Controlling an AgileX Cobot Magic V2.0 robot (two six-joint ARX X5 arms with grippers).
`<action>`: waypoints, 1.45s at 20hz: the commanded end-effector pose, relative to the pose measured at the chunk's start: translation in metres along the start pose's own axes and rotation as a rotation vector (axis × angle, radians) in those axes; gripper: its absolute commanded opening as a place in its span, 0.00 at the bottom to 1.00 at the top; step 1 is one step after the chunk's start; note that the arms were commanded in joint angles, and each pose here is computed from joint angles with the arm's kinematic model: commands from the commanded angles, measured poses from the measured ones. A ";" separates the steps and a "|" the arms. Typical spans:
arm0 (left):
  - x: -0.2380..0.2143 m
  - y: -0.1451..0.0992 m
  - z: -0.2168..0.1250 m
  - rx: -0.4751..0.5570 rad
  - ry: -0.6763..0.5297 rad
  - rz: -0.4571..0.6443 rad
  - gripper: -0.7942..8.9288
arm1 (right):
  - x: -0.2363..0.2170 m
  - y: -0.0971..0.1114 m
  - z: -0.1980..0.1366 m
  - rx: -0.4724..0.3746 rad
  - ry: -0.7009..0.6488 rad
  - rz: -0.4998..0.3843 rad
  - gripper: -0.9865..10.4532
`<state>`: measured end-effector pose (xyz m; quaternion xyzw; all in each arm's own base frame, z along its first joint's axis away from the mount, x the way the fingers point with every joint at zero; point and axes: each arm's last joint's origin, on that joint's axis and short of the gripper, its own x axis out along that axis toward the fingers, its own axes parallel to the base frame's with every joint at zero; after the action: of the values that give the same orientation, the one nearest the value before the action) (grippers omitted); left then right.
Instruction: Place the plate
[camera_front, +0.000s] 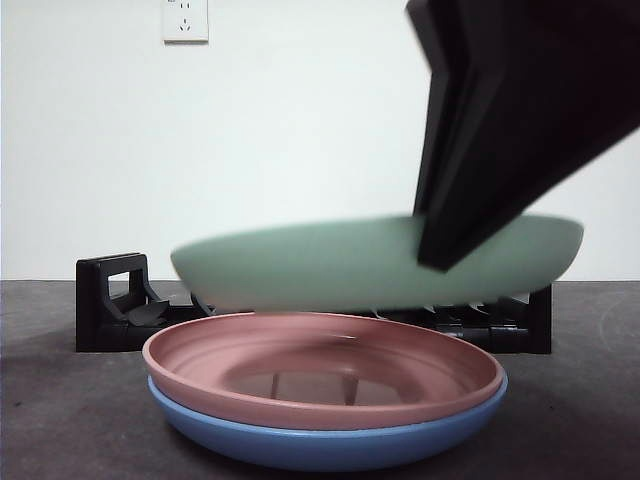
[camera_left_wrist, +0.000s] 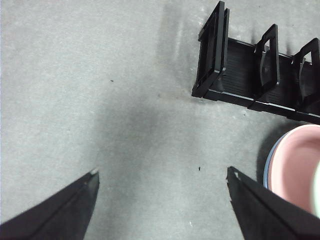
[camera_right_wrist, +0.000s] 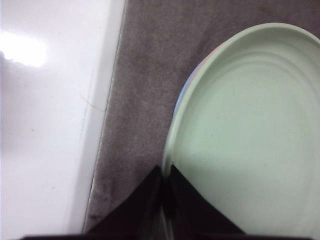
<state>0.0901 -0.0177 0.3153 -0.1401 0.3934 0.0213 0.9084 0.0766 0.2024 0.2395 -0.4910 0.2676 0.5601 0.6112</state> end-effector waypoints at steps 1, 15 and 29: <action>-0.001 -0.001 0.003 0.002 -0.013 0.000 0.50 | 0.004 0.000 0.009 -0.023 -0.050 0.026 0.10; -0.001 -0.001 0.003 0.029 -0.014 0.000 0.50 | 0.043 -0.012 0.017 0.103 -0.062 0.092 0.10; -0.001 -0.001 0.003 0.036 -0.017 -0.001 0.50 | 0.049 -0.019 0.015 0.296 -0.040 0.114 0.27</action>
<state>0.0901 -0.0177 0.3153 -0.1291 0.3935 0.0165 0.9101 0.1039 0.2324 0.2053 -0.3845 0.3554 0.5601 0.6420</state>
